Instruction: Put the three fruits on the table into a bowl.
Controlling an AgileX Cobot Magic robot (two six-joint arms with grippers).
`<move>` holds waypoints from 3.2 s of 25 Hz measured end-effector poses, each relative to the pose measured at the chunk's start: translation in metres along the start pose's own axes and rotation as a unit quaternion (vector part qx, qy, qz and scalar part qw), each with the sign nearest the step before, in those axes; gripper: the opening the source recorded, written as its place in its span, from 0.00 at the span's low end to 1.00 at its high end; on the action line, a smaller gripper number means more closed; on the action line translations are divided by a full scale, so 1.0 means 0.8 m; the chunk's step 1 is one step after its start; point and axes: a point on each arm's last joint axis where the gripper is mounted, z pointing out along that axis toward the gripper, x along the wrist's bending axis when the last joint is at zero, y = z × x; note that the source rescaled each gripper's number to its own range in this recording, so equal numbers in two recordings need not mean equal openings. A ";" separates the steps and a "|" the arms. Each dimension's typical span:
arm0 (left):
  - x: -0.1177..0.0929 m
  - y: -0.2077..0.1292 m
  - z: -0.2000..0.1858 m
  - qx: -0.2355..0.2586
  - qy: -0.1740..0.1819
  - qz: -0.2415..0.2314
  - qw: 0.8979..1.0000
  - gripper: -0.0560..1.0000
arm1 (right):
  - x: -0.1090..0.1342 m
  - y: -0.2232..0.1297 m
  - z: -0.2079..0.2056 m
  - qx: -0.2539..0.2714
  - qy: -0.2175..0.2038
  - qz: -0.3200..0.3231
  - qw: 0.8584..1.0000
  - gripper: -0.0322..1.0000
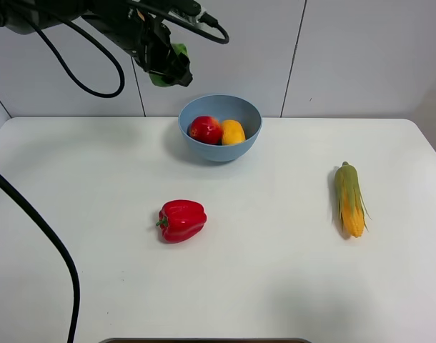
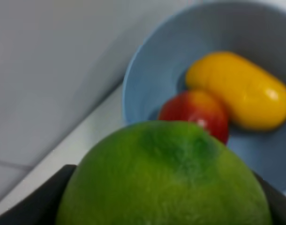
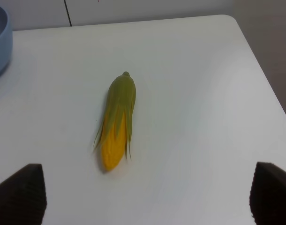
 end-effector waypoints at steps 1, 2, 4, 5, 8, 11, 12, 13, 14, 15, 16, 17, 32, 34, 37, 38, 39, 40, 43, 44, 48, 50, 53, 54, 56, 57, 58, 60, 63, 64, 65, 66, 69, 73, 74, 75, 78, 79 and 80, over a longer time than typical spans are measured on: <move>-0.005 0.003 0.005 -0.009 -0.002 -0.005 1.000 0.05 | 0.000 0.000 0.000 0.000 0.000 0.000 1.000 0.65; -0.010 0.004 0.009 -0.017 -0.005 -0.009 1.000 0.05 | 0.000 0.000 0.000 0.000 0.000 0.000 1.000 0.65; -0.021 0.005 0.024 -0.027 -0.017 -0.023 0.999 0.05 | 0.000 0.000 0.000 0.000 0.000 0.000 1.000 0.65; -0.025 0.003 0.032 -0.030 -0.021 -0.030 0.999 0.05 | 0.000 0.000 0.000 0.000 0.000 0.000 1.000 0.65; -0.037 0.000 0.053 -0.039 -0.038 -0.057 0.997 0.05 | 0.000 0.000 0.000 0.000 0.000 0.000 1.000 0.65; -0.043 -0.004 0.069 -0.048 -0.046 -0.085 0.994 0.05 | 0.000 0.000 0.000 0.000 0.000 0.000 1.000 0.65; -0.044 -0.006 0.074 -0.052 -0.048 -0.096 0.993 0.05 | 0.000 0.000 0.000 0.000 0.000 0.000 1.000 0.65; -0.045 -0.007 0.079 -0.055 -0.049 -0.104 0.992 0.05 | 0.000 0.000 0.000 0.000 0.000 0.000 1.000 0.65; -0.045 -0.008 0.083 -0.058 -0.051 -0.116 0.990 0.05 | 0.000 0.000 0.000 0.000 0.000 0.000 1.000 0.65; -0.046 -0.010 0.088 -0.061 -0.053 -0.127 0.989 0.05 | 0.000 0.000 0.000 0.000 0.000 0.000 1.000 0.65; -0.047 -0.012 0.093 -0.063 -0.054 -0.136 0.987 0.05 | 0.000 0.000 0.000 0.000 0.000 0.000 1.000 0.65; -0.048 -0.013 0.097 -0.065 -0.055 -0.144 0.986 0.05 | 0.000 0.000 0.000 0.000 0.000 0.000 1.000 0.65; -0.061 -0.052 0.154 -0.029 -0.067 -0.184 0.980 0.08 | 0.000 0.000 0.000 0.000 0.000 0.000 1.000 0.65; -0.062 -0.054 0.155 -0.029 -0.067 -0.187 0.980 0.27 | 0.000 0.000 0.000 0.000 0.000 0.000 1.000 0.65; -0.061 -0.053 0.155 -0.032 -0.066 -0.188 0.979 0.69 | 0.000 0.000 0.000 0.000 0.000 0.000 1.000 0.65; -0.061 -0.053 0.155 -0.033 -0.065 -0.188 0.979 0.82 | 0.000 0.000 0.000 0.000 0.000 0.000 1.000 0.65; -0.061 -0.053 0.155 -0.033 -0.065 -0.188 0.979 0.89 | 0.000 0.000 0.000 0.000 0.000 0.000 1.000 0.65; -0.061 -0.052 0.154 -0.032 -0.066 -0.188 0.979 0.93 | 0.000 0.000 0.000 0.000 0.000 0.000 1.000 0.65; -0.060 -0.046 0.144 -0.029 -0.072 -0.182 0.980 0.98 | 0.000 0.000 0.000 0.000 0.000 0.000 1.000 0.65; -0.058 -0.044 0.138 -0.027 -0.074 -0.177 0.981 0.98 | 0.000 0.000 0.000 0.000 0.000 0.000 1.000 0.65; -0.045 -0.027 0.098 -0.015 -0.082 -0.155 0.984 0.98 | 0.000 0.000 0.000 0.000 0.000 0.000 1.000 0.65; -0.037 -0.023 0.075 0.001 -0.088 -0.145 0.985 0.98 | 0.000 0.000 0.000 0.000 0.000 0.000 1.000 0.65; -0.026 -0.019 0.050 0.016 -0.091 -0.145 0.985 0.98 | 0.000 0.000 0.000 0.000 0.000 0.000 1.000 0.65; -0.021 -0.019 0.039 0.027 -0.093 -0.146 0.985 0.98 | 0.000 0.000 0.000 0.000 0.000 0.000 1.000 0.65; -0.004 -0.016 -0.004 0.053 -0.089 -0.153 0.983 0.98 | 0.000 0.000 0.000 0.000 0.000 0.000 1.000 0.65; 0.002 -0.016 -0.020 0.062 -0.085 -0.153 0.983 0.98 | 0.000 0.000 0.000 0.000 0.000 0.000 1.000 0.65; 0.008 -0.014 -0.037 0.066 -0.078 -0.154 0.983 0.98 | 0.000 0.000 0.000 0.000 0.000 0.000 1.000 0.65; 0.016 -0.013 -0.067 0.079 -0.069 -0.156 0.982 0.98 | 0.000 0.000 0.000 0.000 0.000 0.000 1.000 0.65; 0.027 -0.014 -0.112 0.098 -0.051 -0.166 0.980 0.98 | 0.000 0.000 0.000 0.000 0.000 0.000 1.000 0.65; 0.029 -0.015 -0.127 0.109 -0.044 -0.170 0.978 0.98 | 0.000 0.000 0.000 0.000 0.000 0.000 1.000 0.65; 0.032 -0.017 -0.142 0.118 -0.034 -0.179 0.976 0.98 | 0.000 0.000 0.000 0.000 0.000 0.000 1.000 0.65; 0.034 -0.019 -0.157 0.128 -0.025 -0.188 0.973 0.98 | 0.000 0.000 0.000 0.000 0.000 0.000 1.000 0.65; 0.041 -0.018 -0.201 0.121 0.023 -0.199 0.972 0.98 | 0.000 0.000 0.000 0.000 0.000 0.000 1.000 0.65; 0.039 -0.017 -0.261 0.090 0.061 -0.190 0.976 0.98 | 0.000 0.000 0.000 0.000 0.000 0.000 1.000 0.65; 0.037 -0.018 -0.273 0.083 0.068 -0.188 0.976 0.98 | 0.000 0.000 0.000 0.000 0.000 0.000 1.000 0.65; 0.035 -0.020 -0.287 0.075 0.074 -0.186 0.977 0.98 | 0.000 0.000 0.000 0.000 0.000 0.000 1.000 0.65; 0.023 -0.035 -0.324 0.063 0.086 -0.183 0.977 0.98 | 0.000 0.000 0.000 0.000 0.000 0.000 1.000 0.65; 0.017 -0.044 -0.335 0.062 0.088 -0.185 0.977 0.98 | 0.000 0.000 0.000 0.000 0.000 0.000 1.000 0.65; 0.011 -0.053 -0.348 0.058 0.092 -0.189 0.976 0.98 | 0.000 0.000 0.000 0.000 0.000 0.000 1.000 0.65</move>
